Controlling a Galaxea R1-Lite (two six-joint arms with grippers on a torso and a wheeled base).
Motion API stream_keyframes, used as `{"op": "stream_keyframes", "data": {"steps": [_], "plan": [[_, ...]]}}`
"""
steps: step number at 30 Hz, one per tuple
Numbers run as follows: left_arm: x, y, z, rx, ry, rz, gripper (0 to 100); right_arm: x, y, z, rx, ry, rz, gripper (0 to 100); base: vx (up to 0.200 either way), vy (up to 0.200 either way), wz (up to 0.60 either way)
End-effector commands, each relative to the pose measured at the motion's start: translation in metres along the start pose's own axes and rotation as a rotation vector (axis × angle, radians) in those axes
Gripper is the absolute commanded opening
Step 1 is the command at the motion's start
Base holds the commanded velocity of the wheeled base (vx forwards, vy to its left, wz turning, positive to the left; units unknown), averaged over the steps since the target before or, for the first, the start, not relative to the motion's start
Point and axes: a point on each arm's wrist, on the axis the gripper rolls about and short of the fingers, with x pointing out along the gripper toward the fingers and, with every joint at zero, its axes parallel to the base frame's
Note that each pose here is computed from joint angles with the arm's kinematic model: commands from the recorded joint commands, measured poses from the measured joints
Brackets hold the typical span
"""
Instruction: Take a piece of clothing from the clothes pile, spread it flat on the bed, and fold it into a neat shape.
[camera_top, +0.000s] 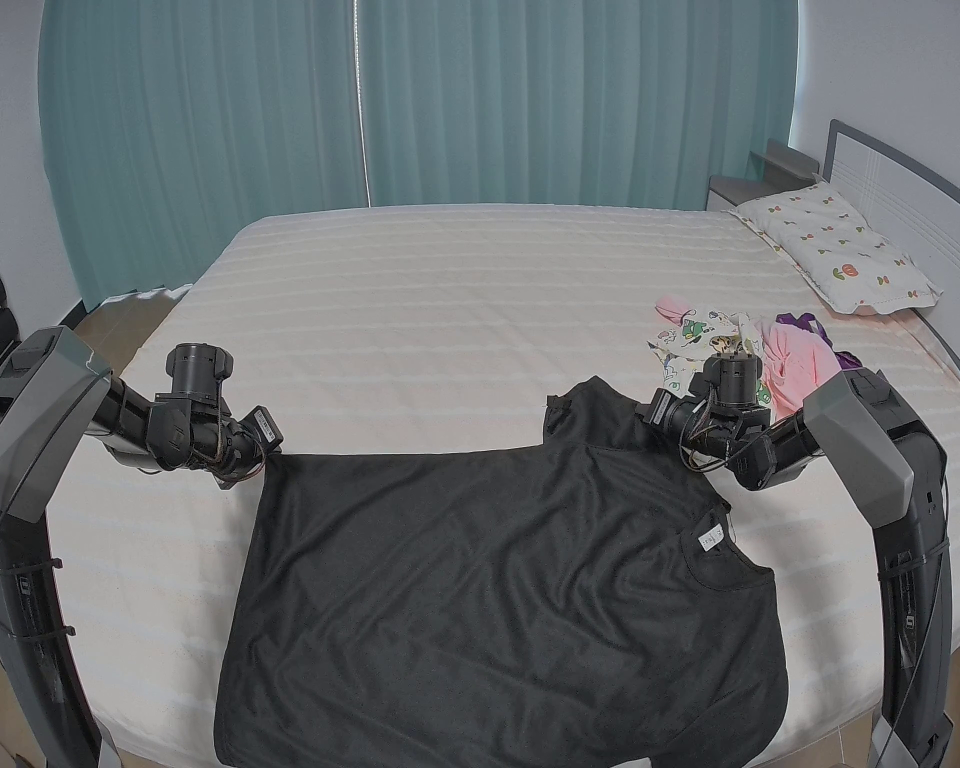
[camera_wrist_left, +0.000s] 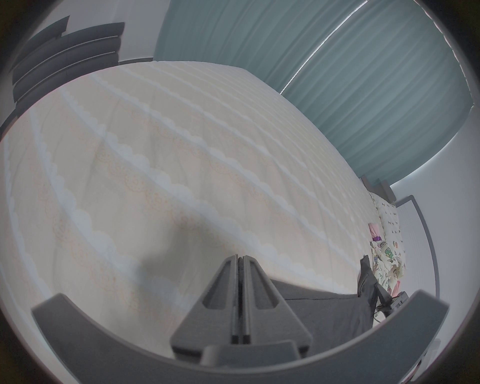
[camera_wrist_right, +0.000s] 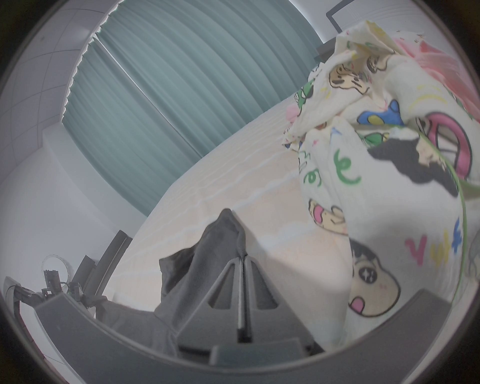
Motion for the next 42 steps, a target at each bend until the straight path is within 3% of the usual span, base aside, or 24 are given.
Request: {"op": "stream_keyframes", "data": {"steps": [1, 6, 14, 16, 32, 33, 34, 35, 42], "plan": [[0.000, 0.003, 0.005, -0.008, -0.011, 0.005, 0, 0.001, 0.002, 0.014, -0.004, -0.052, 0.005, 0, 0.000, 0.000, 0.00], [0.001, 0.010, 0.012, -0.021, -0.028, 0.013, 0, 0.005, 0.002, 0.033, -0.010, -0.145, -0.016, 0, 0.000, 0.000, 0.00], [0.007, 0.012, 0.021, -0.036, -0.054, 0.008, 0, 0.018, 0.000, 0.040, 0.028, -0.247, -0.037, 0, 0.000, 0.000, 0.00], [0.009, 0.009, 0.027, -0.082, -0.080, 0.004, 0, 0.022, 0.003, 0.044, 0.033, -0.304, -0.035, 0, 0.000, 0.000, 0.00], [0.030, 0.017, 0.025, -0.101, -0.082, 0.033, 0, 0.031, 0.001, 0.028, 0.022, -0.277, -0.038, 0, 0.000, 0.000, 0.00], [0.031, 0.017, 0.025, -0.103, -0.081, 0.031, 0, 0.032, 0.001, 0.027, 0.023, -0.274, -0.040, 100, 0.000, 0.000, 0.00], [0.031, 0.017, 0.025, -0.103, -0.081, 0.031, 0, 0.032, 0.001, 0.027, 0.023, -0.274, -0.040, 100, 0.000, 0.000, 0.00], [0.033, 0.017, 0.025, -0.104, -0.079, 0.031, 100, 0.033, -0.002, 0.024, 0.024, -0.266, -0.044, 100, 0.000, 0.000, 0.00], [0.037, 0.018, 0.025, -0.104, -0.079, 0.034, 100, 0.027, 0.001, 0.018, 0.028, -0.236, -0.054, 100, 0.000, 0.000, 0.00]]}}
